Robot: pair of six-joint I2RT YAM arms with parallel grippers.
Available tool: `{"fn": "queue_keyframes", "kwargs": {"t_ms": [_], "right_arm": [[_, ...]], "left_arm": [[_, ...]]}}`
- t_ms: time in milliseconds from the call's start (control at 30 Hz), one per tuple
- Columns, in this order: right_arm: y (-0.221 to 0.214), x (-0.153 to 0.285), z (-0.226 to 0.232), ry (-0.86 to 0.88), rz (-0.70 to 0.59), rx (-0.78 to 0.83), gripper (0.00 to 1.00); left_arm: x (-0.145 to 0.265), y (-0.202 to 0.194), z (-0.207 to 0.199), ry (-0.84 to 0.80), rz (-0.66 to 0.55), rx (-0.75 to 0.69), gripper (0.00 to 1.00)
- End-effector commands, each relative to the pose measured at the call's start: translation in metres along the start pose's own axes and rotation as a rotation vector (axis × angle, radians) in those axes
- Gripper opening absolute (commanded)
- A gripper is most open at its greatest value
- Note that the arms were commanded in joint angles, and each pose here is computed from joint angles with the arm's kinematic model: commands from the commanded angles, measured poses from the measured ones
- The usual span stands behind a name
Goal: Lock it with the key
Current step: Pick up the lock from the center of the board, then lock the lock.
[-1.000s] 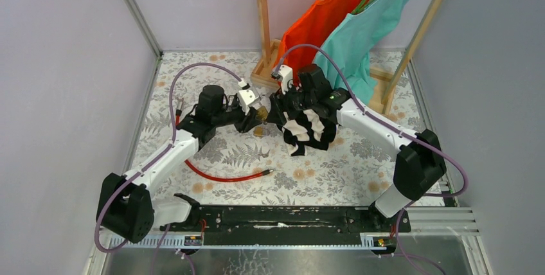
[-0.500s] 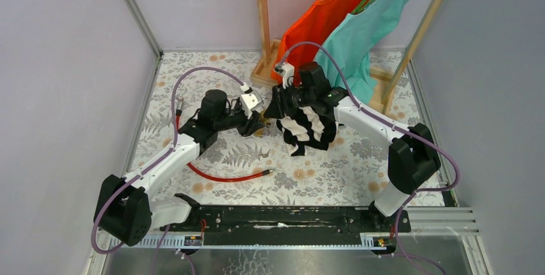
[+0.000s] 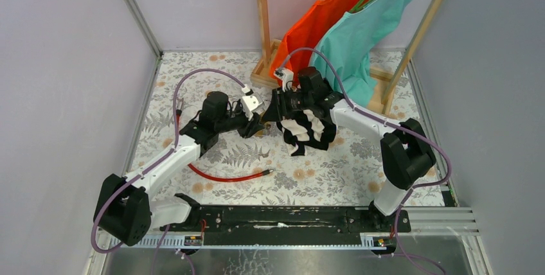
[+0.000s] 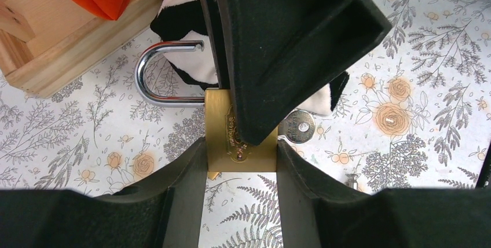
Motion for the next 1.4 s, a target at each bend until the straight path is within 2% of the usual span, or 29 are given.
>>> {"fn": "queue_keyframes", "kwargs": {"t_ms": [0,133,333,400,500,600,667,767,867,1033,1133,1367], "right_arm": [[-0.001,-0.007,0.002,0.063,0.000,-0.037,0.43],[-0.002,-0.008,0.003,0.085,0.000,-0.048,0.39],[0.000,-0.003,0.005,0.073,-0.010,0.002,0.16],[0.003,0.002,0.005,0.051,-0.016,0.045,0.09],[0.007,0.010,0.006,0.011,-0.016,0.157,0.02],[0.013,0.024,0.010,-0.010,-0.002,0.302,0.00],[0.011,0.031,0.012,-0.009,0.043,0.395,0.00],[0.008,0.040,0.015,0.027,0.131,0.512,0.00],[0.001,0.048,0.018,0.071,0.208,0.572,0.00],[-0.004,0.051,0.023,0.126,0.228,0.592,0.00],[-0.006,0.052,0.026,0.153,0.236,0.602,0.00],[-0.012,0.059,0.038,0.248,0.240,0.641,0.00]], "left_arm": [[0.000,0.032,0.009,0.068,-0.140,-0.092,0.00],[-0.002,0.030,0.010,0.088,-0.134,-0.106,0.00],[-0.003,0.030,0.009,0.095,-0.133,-0.122,0.02],[-0.002,0.030,0.007,0.084,-0.132,-0.131,0.11],[0.001,0.028,-0.001,0.020,-0.125,-0.168,0.32],[0.005,0.028,-0.008,-0.035,-0.124,-0.211,0.54],[0.009,0.030,-0.010,-0.056,-0.118,-0.248,0.63],[0.017,0.036,-0.012,-0.066,-0.119,-0.318,0.70],[0.021,0.038,-0.012,-0.083,-0.102,-0.402,0.72],[0.023,0.033,-0.016,-0.149,-0.055,-0.460,0.73],[0.024,0.028,-0.021,-0.219,-0.020,-0.475,0.73],[0.016,0.016,-0.021,-0.270,0.044,-0.429,0.69]]}}
Point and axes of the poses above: each gripper's point midway between its finger pads, its own x axis back along the fingers, its own z axis along the line the jaws close on, y = z × x, the point moved 6 cm from there along x, back along the fingers, and after that the axes turned 1 degree about -x, right-handed, at the moved point
